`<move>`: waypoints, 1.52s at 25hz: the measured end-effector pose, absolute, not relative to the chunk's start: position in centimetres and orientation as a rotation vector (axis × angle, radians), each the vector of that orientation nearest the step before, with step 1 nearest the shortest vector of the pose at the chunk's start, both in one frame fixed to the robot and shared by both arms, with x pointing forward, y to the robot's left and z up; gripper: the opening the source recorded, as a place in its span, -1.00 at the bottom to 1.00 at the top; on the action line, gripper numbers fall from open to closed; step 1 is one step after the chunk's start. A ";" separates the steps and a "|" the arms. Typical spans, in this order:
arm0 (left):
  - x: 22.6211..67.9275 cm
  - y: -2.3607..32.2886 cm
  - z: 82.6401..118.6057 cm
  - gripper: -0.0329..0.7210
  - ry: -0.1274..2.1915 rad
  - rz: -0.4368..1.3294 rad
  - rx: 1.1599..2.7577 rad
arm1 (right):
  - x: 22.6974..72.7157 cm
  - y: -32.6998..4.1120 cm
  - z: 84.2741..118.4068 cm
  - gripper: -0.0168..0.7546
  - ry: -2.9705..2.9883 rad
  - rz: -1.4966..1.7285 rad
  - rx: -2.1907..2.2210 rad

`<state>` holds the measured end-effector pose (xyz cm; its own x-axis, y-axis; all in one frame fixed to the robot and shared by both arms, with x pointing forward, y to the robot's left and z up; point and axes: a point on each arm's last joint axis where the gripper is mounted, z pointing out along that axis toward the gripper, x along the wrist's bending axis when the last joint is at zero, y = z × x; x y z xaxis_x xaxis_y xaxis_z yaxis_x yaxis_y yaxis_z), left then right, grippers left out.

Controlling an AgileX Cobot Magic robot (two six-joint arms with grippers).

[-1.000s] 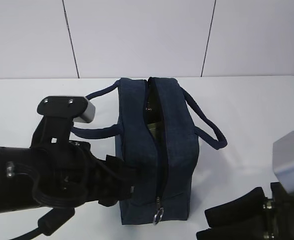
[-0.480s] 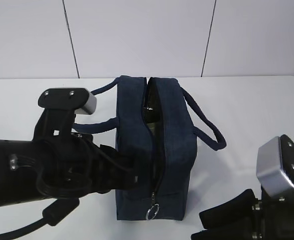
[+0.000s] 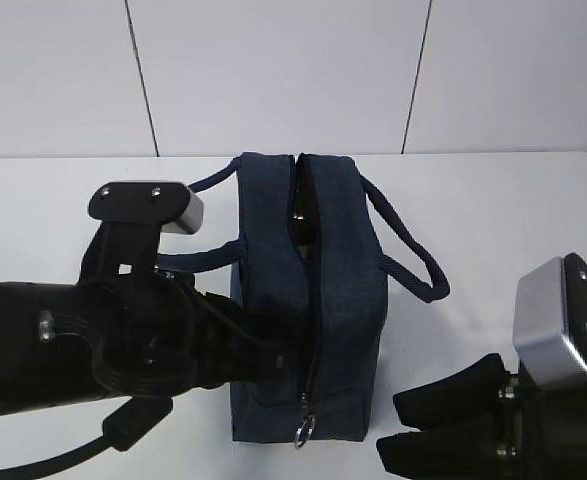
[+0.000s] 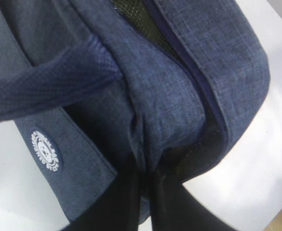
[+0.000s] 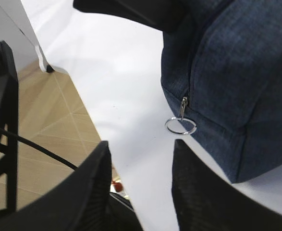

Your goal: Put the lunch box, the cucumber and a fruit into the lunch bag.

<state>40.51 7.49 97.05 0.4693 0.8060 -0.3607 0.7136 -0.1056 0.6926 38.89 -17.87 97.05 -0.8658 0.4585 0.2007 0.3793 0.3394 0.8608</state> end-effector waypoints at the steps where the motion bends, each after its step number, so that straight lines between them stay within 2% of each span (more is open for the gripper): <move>1: 40.5 7.4 97.1 -0.90 1.277 0.134 1.848 | 38.9 -17.9 97.1 -0.17 2.507 1.570 0.748; 8: 40.6 7.4 97.2 -0.90 1.275 0.130 1.848 | 39.4 -17.6 95.4 -0.17 2.584 1.520 0.730; 24: 40.6 7.4 97.2 -0.90 1.276 0.130 1.849 | 43.3 -14.6 90.5 -0.17 2.784 1.687 0.599; 38: 40.6 7.3 97.2 -0.90 1.275 0.130 1.848 | 44.6 -14.8 89.6 -0.17 2.749 1.547 0.600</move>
<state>40.57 7.35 97.20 0.4715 0.8031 -0.3643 0.7131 -0.1042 0.6933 44.58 -14.80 89.62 -0.9279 0.2859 0.2394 0.3530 0.4665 0.8111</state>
